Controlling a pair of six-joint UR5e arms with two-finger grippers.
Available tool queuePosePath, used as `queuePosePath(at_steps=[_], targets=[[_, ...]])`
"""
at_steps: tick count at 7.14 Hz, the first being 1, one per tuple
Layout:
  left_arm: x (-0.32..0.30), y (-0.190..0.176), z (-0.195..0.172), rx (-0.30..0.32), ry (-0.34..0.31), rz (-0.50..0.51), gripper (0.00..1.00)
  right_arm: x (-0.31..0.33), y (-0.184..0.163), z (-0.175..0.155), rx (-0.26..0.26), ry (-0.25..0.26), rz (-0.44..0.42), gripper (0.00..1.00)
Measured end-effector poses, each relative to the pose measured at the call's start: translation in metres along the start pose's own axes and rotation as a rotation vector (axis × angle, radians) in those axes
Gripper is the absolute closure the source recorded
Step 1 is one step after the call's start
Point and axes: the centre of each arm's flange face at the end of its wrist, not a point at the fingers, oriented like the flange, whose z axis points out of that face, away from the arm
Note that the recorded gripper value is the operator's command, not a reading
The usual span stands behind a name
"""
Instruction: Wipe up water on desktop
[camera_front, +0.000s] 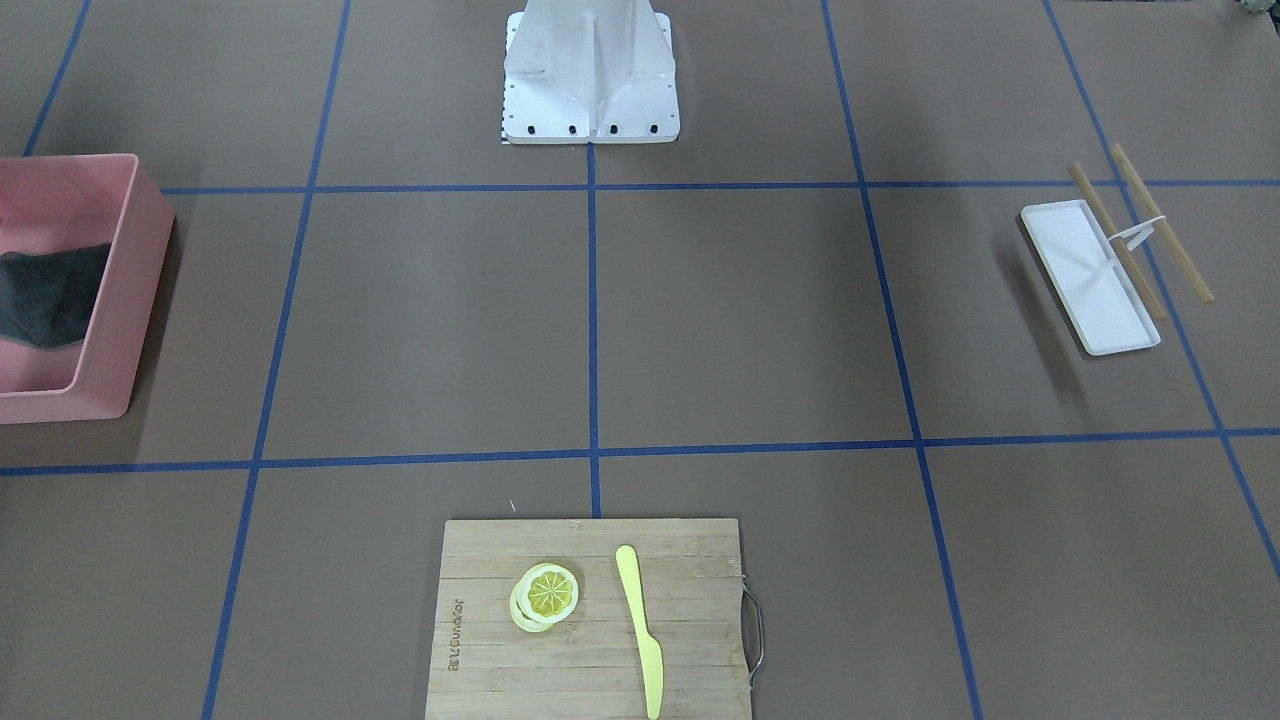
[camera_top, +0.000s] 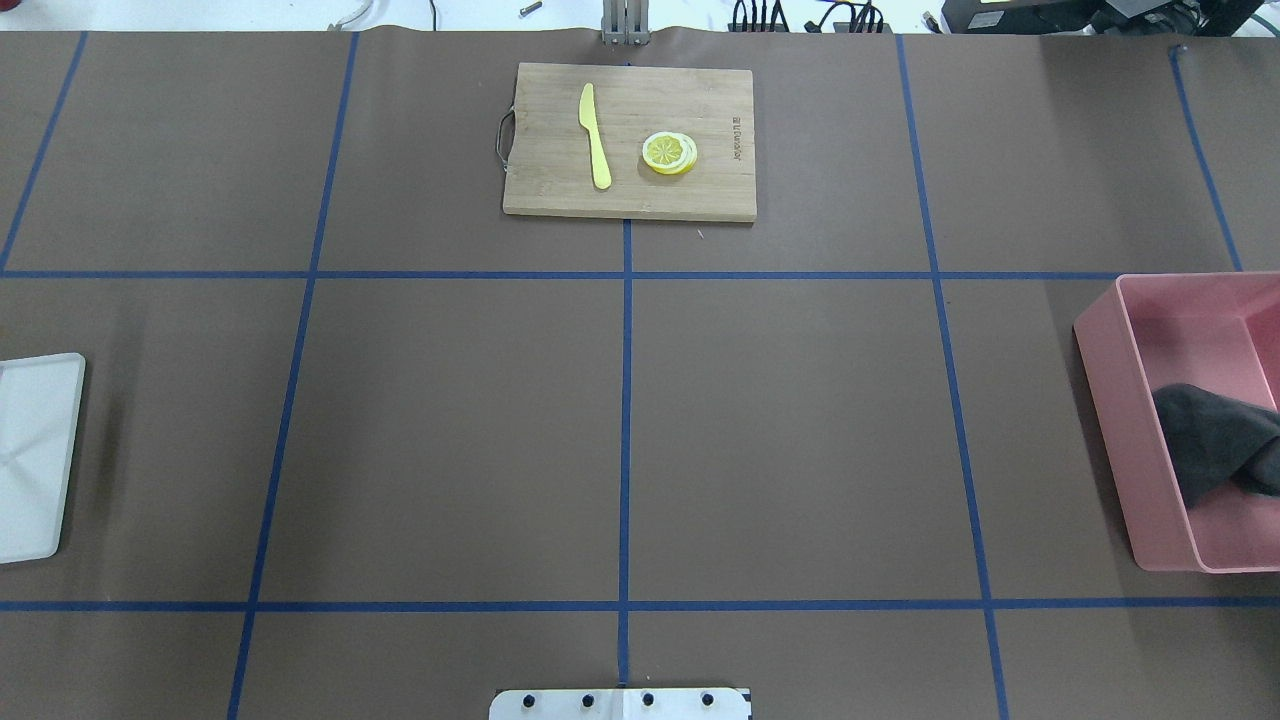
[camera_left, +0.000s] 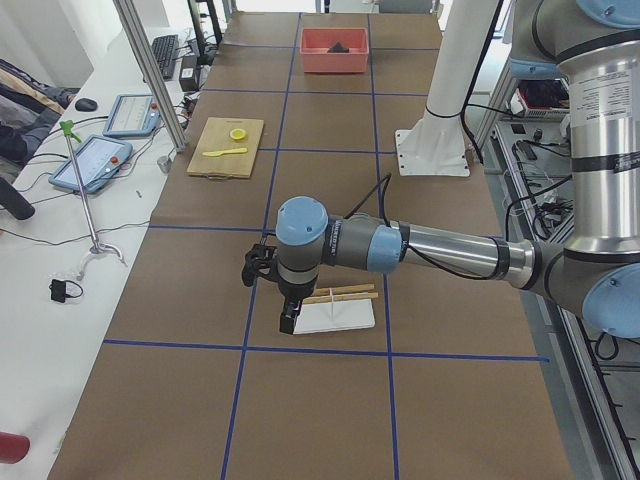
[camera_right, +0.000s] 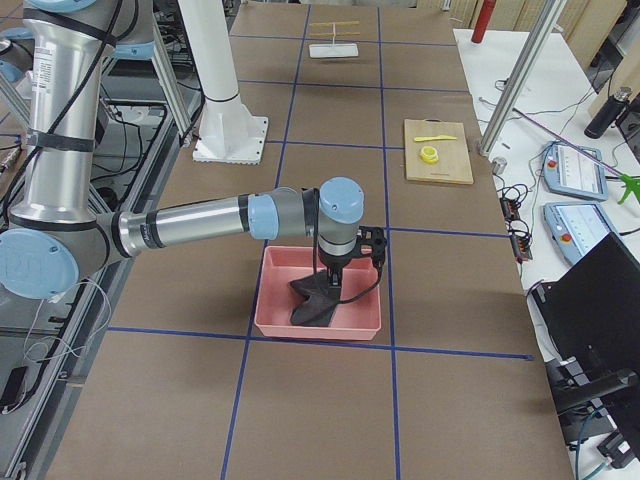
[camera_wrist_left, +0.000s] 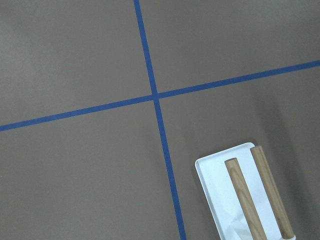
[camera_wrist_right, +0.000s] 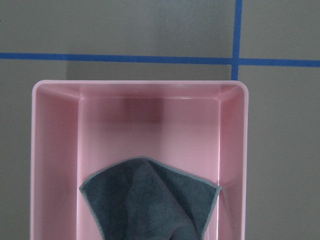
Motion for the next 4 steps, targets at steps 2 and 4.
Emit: queuePosePath(at_steps=[2,4], targets=[[-0.007,0.009,0.008,-0.020,-0.004,-0.034,0.02,0.031,0.002,0.006,0.063,-0.020,-0.014,0.00],[-0.010,0.014,0.011,-0.026,-0.001,-0.066,0.02,0.033,0.001,0.002,0.091,-0.011,-0.031,0.00]])
